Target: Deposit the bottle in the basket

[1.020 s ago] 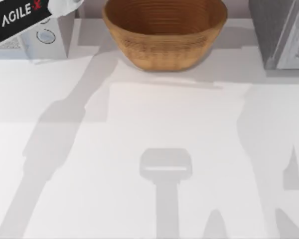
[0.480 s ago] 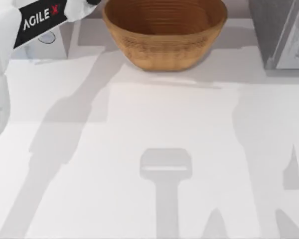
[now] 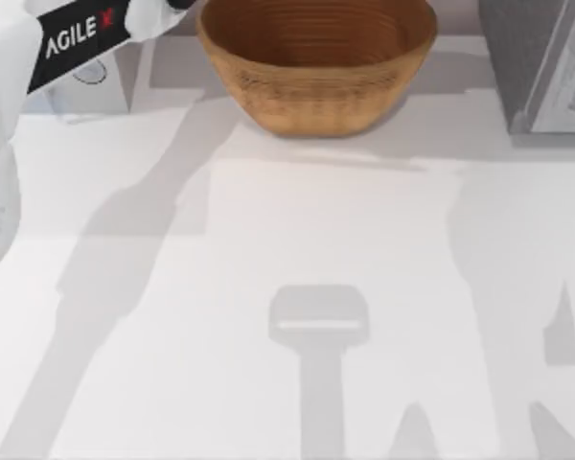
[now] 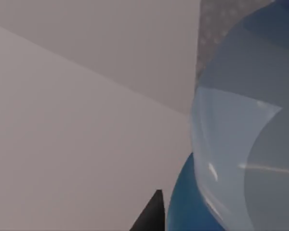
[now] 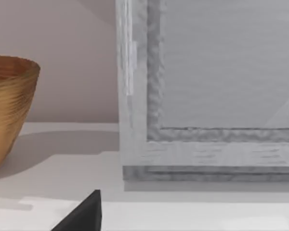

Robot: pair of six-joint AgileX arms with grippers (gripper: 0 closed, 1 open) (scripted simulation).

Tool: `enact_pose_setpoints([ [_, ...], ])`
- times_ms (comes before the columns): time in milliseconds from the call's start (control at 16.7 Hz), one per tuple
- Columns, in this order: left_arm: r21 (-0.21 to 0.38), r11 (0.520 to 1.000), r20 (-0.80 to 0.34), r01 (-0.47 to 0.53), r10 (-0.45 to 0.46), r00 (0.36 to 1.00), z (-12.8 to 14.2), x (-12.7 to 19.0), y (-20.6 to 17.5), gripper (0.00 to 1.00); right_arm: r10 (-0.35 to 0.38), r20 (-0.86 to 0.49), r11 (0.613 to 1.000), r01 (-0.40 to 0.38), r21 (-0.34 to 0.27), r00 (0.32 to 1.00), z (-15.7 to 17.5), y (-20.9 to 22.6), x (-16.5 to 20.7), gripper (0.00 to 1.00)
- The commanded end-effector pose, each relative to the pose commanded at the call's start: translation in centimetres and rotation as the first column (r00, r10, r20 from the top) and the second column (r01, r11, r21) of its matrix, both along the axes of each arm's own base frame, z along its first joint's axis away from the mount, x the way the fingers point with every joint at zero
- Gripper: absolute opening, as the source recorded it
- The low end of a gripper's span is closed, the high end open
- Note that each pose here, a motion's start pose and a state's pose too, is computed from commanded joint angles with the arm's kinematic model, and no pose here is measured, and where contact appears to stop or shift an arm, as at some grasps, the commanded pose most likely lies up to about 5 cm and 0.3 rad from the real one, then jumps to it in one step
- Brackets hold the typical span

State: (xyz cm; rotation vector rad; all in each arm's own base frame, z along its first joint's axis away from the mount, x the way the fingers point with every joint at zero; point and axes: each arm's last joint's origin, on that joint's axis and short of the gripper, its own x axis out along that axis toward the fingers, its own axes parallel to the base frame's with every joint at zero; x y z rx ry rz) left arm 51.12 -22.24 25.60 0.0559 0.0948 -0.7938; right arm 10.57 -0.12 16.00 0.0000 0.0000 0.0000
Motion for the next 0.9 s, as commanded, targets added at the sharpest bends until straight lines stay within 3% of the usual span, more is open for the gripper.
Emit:
enact_pose_setpoints([
  [540, 0.000, 1.000, 0.000, 0.000, 0.000, 1.000, 0.00, 0.00, 0.00, 0.98, 0.000, 0.000, 1.000, 0.000, 0.000, 1.000, 0.00, 0.00, 0.00, 1.00],
  [900, 0.000, 1.000, 0.000, 0.000, 0.000, 1.000, 0.00, 0.00, 0.00, 1.00, 0.000, 0.000, 1.000, 0.000, 0.000, 1.000, 0.00, 0.00, 0.00, 1.00],
])
